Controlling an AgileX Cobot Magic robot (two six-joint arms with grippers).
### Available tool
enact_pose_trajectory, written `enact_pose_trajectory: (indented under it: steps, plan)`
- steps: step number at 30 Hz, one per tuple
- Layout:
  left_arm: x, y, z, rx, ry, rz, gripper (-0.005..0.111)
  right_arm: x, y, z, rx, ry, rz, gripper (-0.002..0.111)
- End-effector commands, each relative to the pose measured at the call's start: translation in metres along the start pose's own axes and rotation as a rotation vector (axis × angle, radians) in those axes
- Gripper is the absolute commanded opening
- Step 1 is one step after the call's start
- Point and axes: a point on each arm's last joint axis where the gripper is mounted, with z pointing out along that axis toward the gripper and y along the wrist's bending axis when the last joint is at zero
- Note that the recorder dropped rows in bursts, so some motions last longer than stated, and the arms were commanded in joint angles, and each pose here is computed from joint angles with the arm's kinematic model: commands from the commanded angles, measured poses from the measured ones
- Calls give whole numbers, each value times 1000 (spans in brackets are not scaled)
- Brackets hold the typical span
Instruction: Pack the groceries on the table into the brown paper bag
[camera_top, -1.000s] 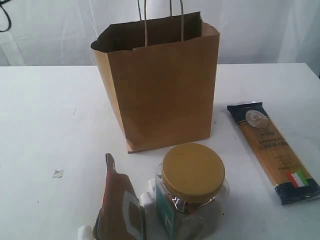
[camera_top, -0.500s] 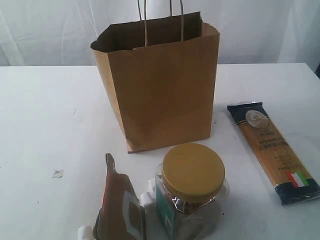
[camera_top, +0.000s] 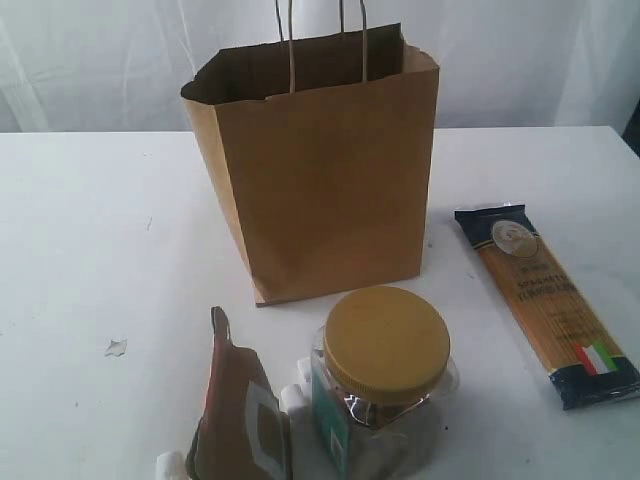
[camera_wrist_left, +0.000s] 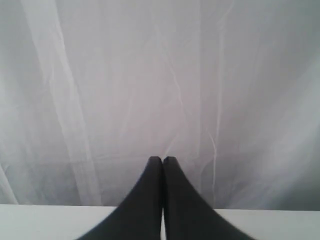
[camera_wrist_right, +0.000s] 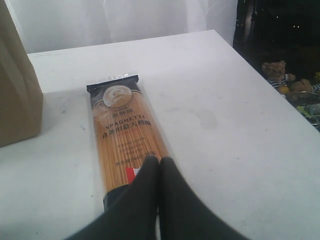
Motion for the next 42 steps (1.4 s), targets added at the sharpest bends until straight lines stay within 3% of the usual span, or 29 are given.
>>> enact_pose_trajectory:
  steps: [1, 5, 7, 9, 11, 12, 14, 19, 24, 30, 31, 33, 38, 42]
  plan:
    - [10, -4, -30, 29, 4, -4, 0, 1, 0, 0, 5, -5, 4, 0]
    - [30, 12, -69, -163, 90, -161, 0, 1, 0, 0, 5, -5, 4, 0]
    - [41, 24, -96, -329, 159, -235, 0, 1, -1, 0, 15, -6, -26, 0]
    - [51, 34, -117, -463, 234, -173, 0, 1, -3, 0, 30, -8, -72, 0]
    - [62, 40, -137, -530, 304, -68, 0, -1, -8, 0, 90, -11, -336, 0]
    - [65, 39, -144, -518, 301, -42, 0, -2, -11, -1, 131, -12, -501, 0]
    - [69, 34, -157, -465, 248, -42, 0, -8, -13, -1, 165, -54, -634, 0]
    - [77, 16, -185, -250, 48, -147, 0, -21, -3, -3, 110, -238, -649, 0]
    - [112, 11, -208, -205, 26, -172, 0, -22, -2, -3, 108, -246, -649, 0]
    - [120, -28, -233, 243, -260, -97, 0, -22, -2, -3, 110, -243, -656, 0]
    - [121, -29, -233, 255, -258, -53, 0, -22, -2, -3, 110, -243, -656, 0]
    - [127, -23, -230, 167, -203, 32, 0, -22, -2, -3, 110, -243, -656, 0]
    - [135, -6, -228, -11, -107, 19, 0, -22, -2, -3, 110, -243, -656, 0]
    - [166, 4, -225, -120, 46, 107, 0, -22, -2, -3, 110, -243, -656, 0]
